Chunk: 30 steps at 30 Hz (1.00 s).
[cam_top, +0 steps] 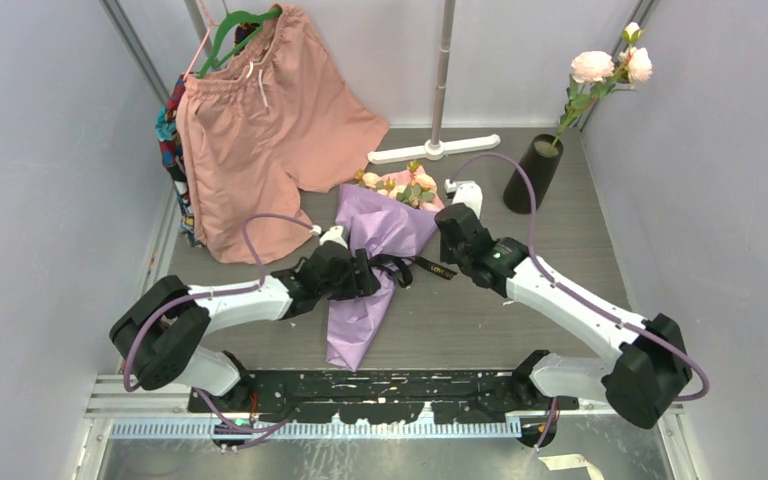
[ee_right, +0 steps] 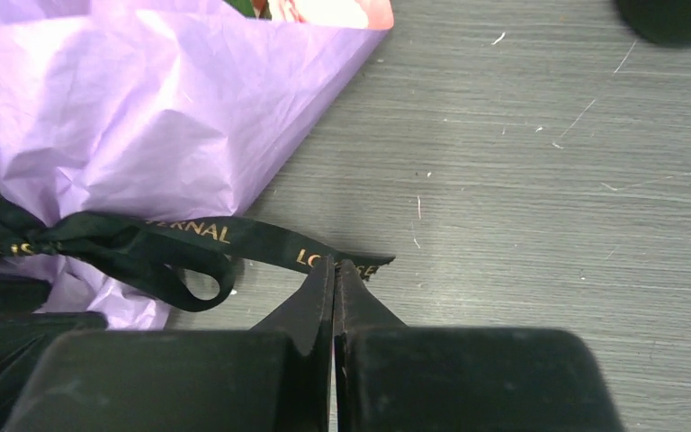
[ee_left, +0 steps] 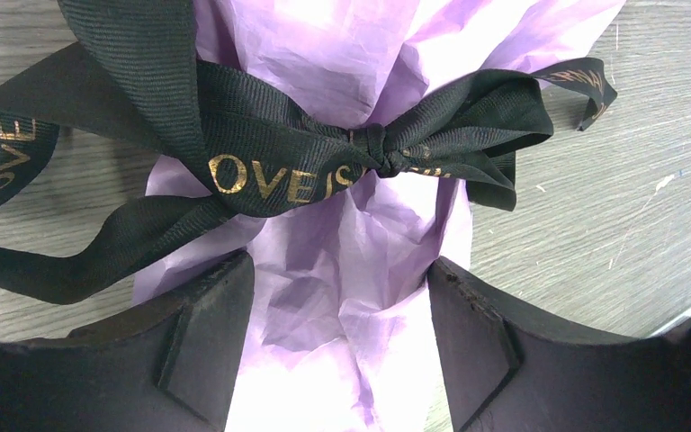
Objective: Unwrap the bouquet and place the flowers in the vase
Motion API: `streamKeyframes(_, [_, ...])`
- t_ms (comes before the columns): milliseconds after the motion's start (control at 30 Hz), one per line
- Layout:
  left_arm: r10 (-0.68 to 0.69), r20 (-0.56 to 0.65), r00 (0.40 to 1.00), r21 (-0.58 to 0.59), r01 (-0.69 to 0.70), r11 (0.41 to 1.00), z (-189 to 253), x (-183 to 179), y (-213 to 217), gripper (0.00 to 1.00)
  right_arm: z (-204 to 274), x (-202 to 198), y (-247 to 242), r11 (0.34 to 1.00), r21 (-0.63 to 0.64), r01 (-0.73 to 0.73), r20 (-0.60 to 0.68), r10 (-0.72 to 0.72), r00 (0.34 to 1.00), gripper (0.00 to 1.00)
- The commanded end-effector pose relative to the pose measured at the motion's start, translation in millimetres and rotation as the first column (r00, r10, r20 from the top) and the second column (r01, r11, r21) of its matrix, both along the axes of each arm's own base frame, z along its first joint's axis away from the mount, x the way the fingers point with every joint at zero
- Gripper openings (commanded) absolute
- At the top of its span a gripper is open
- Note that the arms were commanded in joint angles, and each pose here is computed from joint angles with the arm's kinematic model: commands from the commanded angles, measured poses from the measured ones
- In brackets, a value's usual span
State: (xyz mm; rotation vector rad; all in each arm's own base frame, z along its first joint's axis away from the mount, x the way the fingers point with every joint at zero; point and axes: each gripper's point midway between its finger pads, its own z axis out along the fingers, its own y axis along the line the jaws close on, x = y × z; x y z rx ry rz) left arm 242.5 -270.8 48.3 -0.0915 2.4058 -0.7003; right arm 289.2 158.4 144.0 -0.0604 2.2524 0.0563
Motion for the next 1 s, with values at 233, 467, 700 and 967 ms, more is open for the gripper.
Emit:
streamKeyframes(233, [0.004, 0.044, 0.999, -0.009, -0.003, 1.0, 13.5, 4.4, -0.3, 0.71, -47.1, 8.4, 15.4, 0.977, -0.145, -0.155, -0.169, 0.13, 0.977, 0.94])
streamKeyframes(467, [0.032, 0.081, 0.996, 0.0, -0.032, 0.999, 20.0, 5.8, 9.6, 0.71, -58.8, 11.3, 7.8, 0.941, -0.259, -0.219, -0.236, 0.159, 0.959, 0.98])
streamKeyframes(700, [0.038, 0.084, 0.996, 0.015, -0.039, 0.999, 18.9, 5.6, 13.8, 0.71, -65.8, 9.9, 14.2, 0.933, -0.255, -0.253, -0.252, 0.189, 0.949, 0.98])
streamKeyframes(967, [0.046, 0.097, 0.994, 0.032, -0.049, 0.998, 23.0, 4.0, 21.6, 0.71, -100.2, 19.3, 32.0, 0.933, -0.226, -0.28, -0.3, 0.207, 0.931, 0.89])
